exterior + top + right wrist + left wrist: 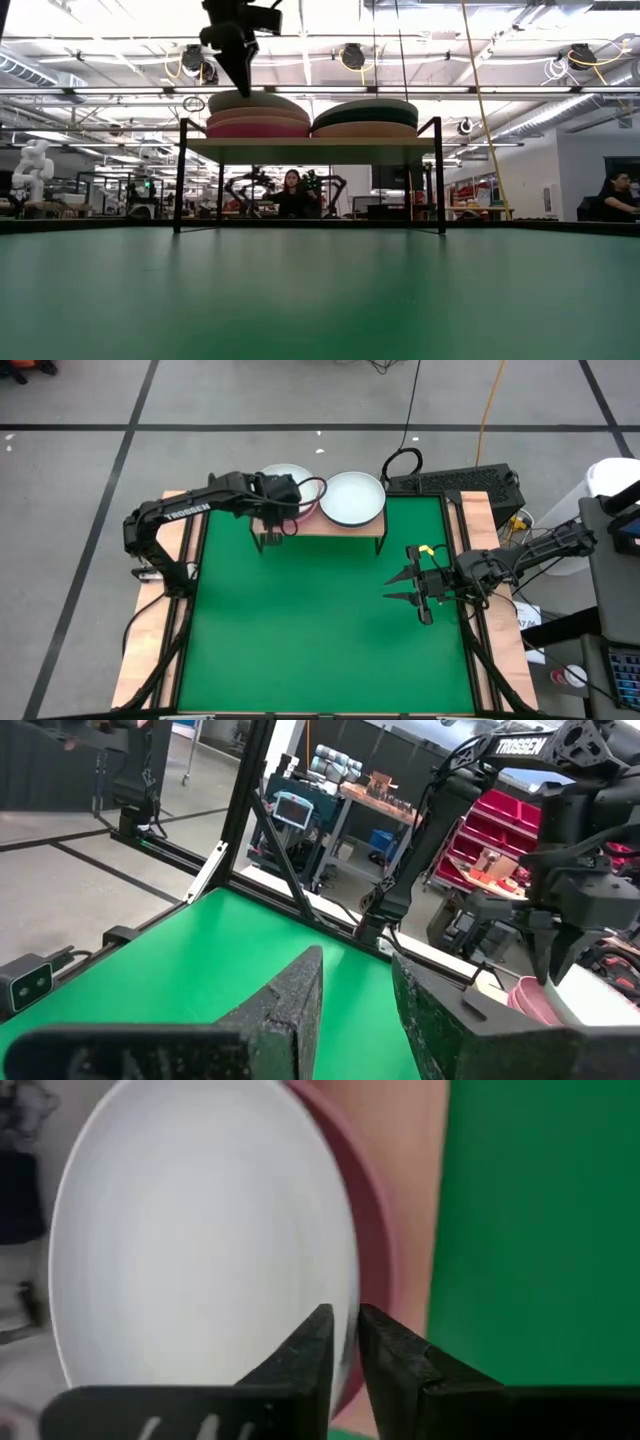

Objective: Place and stack plates onto a shelf
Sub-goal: Stack the white plate on the light pink plate on the shelf, then return to Home Position

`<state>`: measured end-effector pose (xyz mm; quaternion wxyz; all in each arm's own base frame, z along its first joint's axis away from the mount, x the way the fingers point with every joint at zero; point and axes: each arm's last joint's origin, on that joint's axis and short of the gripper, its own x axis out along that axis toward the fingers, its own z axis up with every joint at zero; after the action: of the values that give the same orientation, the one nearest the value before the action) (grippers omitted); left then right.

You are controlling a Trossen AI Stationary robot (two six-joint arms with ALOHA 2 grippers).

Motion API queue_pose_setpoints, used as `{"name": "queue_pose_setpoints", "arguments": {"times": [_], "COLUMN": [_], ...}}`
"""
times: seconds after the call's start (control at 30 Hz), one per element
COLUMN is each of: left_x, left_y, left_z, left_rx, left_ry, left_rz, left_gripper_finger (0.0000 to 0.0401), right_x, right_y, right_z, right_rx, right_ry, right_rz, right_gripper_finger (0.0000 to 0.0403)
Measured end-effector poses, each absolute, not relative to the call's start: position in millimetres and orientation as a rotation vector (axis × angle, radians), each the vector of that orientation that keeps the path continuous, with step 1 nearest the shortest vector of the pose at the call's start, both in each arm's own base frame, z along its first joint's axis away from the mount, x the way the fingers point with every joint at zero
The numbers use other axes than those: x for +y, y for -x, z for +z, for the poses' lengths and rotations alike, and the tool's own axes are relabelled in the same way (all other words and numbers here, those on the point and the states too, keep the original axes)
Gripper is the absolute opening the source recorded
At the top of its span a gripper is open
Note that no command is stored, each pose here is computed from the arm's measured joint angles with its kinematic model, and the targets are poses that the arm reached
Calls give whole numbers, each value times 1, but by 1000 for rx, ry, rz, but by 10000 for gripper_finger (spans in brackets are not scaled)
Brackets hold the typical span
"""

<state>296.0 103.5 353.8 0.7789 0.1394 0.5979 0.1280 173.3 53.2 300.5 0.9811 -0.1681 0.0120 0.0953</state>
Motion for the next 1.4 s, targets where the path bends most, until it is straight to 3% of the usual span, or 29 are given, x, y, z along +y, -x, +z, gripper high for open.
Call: {"name": "queue_pose_setpoints", "arguments": {"times": [0.17, 0.57, 0.77, 1.0, 1.13, 1.4], "left_x": [100, 67, 44, 19, 11, 4], "left_y": [-297, -300, -277, -229, -207, -178], "left_z": [354, 367, 406, 440, 431, 374], "left_rx": [1277, 1196, 971, 586, 407, 210], "left_ry": [-263, -202, -202, -218, -204, -160], "left_rz": [268, 271, 307, 317, 300, 280], "left_gripper_finger": [78, 82, 81, 81, 81, 81], "right_x": [53, 52, 42, 29, 24, 21], "right_y": [-173, -172, -153, -116, -100, -88], "right_z": [300, 302, 308, 313, 310, 271], "right_rx": [27, 21, 29, 31, -15, -26], "right_ry": [339, 338, 370, 296, 262, 268], "right_rz": [192, 171, 37, 36, 33, 57], "right_gripper_finger": [105, 105, 105, 105, 105, 81]}}
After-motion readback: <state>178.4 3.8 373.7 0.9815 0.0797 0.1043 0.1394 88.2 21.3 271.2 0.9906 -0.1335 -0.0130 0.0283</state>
